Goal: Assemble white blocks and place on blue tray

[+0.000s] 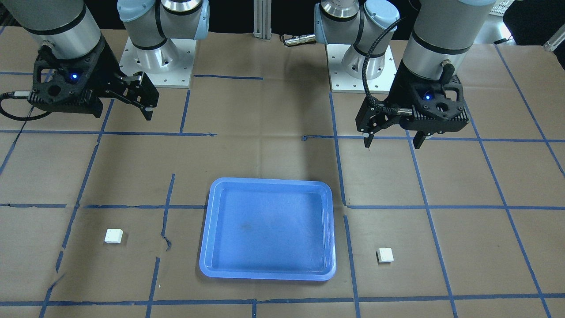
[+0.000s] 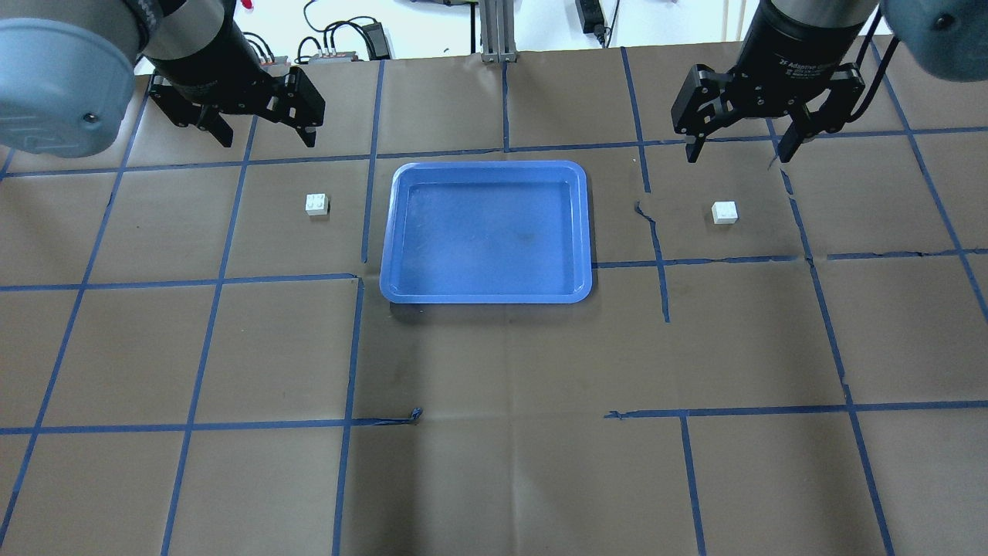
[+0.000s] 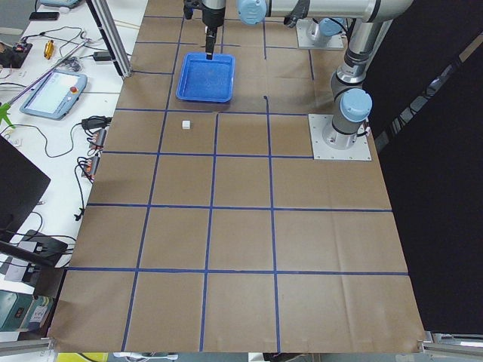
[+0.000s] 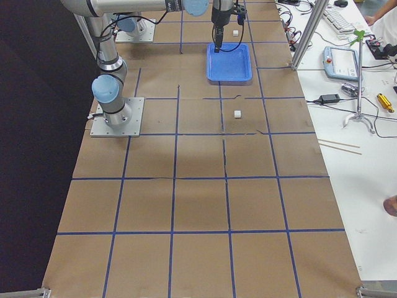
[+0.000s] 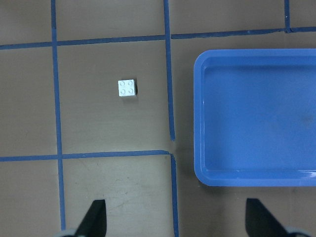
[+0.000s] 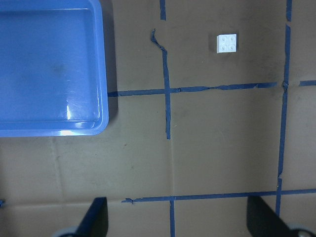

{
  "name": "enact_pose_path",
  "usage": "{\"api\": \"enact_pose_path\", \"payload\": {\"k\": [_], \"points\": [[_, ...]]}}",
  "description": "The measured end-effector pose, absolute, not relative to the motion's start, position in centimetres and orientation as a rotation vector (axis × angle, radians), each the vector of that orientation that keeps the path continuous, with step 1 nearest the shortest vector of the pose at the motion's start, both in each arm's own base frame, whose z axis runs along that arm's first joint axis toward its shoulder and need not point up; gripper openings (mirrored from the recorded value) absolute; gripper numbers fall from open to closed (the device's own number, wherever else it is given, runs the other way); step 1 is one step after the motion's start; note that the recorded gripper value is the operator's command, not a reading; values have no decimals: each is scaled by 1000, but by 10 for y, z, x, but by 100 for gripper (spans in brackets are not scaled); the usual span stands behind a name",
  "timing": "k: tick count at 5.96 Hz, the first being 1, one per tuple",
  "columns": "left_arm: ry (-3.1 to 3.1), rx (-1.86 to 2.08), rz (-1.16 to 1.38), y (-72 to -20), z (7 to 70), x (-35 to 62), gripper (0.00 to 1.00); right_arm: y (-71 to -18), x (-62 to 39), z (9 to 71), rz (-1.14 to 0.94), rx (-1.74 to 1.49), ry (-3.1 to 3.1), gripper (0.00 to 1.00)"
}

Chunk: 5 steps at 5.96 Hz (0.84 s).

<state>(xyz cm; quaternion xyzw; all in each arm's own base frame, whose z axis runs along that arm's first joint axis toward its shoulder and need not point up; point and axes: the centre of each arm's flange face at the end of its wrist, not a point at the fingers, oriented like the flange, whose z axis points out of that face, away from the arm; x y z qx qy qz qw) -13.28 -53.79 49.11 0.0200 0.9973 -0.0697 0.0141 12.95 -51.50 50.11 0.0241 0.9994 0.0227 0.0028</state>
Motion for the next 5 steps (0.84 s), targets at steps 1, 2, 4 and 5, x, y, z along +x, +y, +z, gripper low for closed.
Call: {"api": "enact_pose_path", "payload": {"k": [1, 2, 4, 5], "points": [[3107, 61, -218, -538, 491, -132, 99, -515, 129, 501, 72, 75, 3134, 100], [3109, 64, -221, -539, 491, -131, 99, -515, 130, 501, 73, 75, 3134, 100], [3108, 96, -225, -540, 492, -130, 99, -514, 129, 501, 72, 70, 3132, 100], [3107, 101, -225, -540, 492, -130, 99, -515, 128, 501, 70, 38, 3132, 100]]}}
